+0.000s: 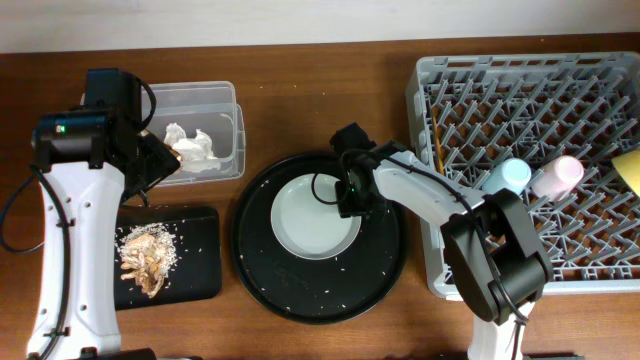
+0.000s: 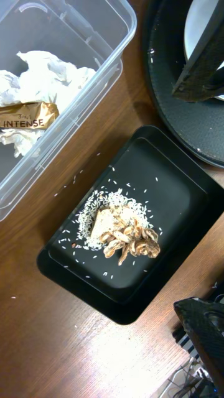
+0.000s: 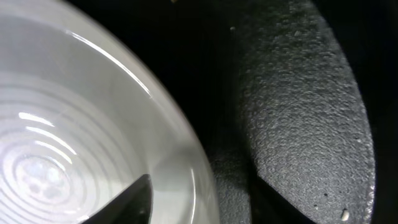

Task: Sort waste into correct bins and load items into the dishwasher rack
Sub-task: 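Move the right gripper to the white plate and grasp its rim, then lift the plate with the right gripper and stand it upright in the rack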

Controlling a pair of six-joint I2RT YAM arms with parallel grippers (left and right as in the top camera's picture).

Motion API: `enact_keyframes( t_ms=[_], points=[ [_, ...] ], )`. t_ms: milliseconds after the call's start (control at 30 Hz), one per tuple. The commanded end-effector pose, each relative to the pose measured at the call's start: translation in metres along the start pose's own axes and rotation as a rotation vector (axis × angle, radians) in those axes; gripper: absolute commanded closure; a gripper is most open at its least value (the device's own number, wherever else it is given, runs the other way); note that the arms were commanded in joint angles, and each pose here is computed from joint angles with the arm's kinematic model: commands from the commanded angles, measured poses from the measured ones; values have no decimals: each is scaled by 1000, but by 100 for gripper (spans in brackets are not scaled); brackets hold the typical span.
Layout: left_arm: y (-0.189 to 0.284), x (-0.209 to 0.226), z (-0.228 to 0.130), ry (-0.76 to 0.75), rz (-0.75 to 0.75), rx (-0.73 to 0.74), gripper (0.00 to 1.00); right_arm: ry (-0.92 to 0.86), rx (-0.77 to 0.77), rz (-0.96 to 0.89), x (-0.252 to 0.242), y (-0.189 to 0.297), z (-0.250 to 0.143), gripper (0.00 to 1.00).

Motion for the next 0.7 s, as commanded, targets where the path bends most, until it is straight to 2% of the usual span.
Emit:
enact_keyframes(
  t_ms=[0,233,467,667],
  points=[
    [2,2,1,1,1,-11,0,-20,23,19,2,-4,-5,63],
    [2,2,1,1,1,-11,0,-22,47,30,5,7,-3,96],
    [2,2,1,1,1,-11,0,-42,44,15,6,61,15,96],
    [2,2,1,1,1,-11,0,-97,-77,-69,-34,152,39,96]
  ],
)
Point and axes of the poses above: each gripper's point midway between its finger pads, its own y axis back along the fingers, its own x axis along the line the jaws close on, z = x × y, the point moved 9 cm from there along y, back along the fingers, and after that the axes turned 3 degrees about y, right-handed, at the moved point
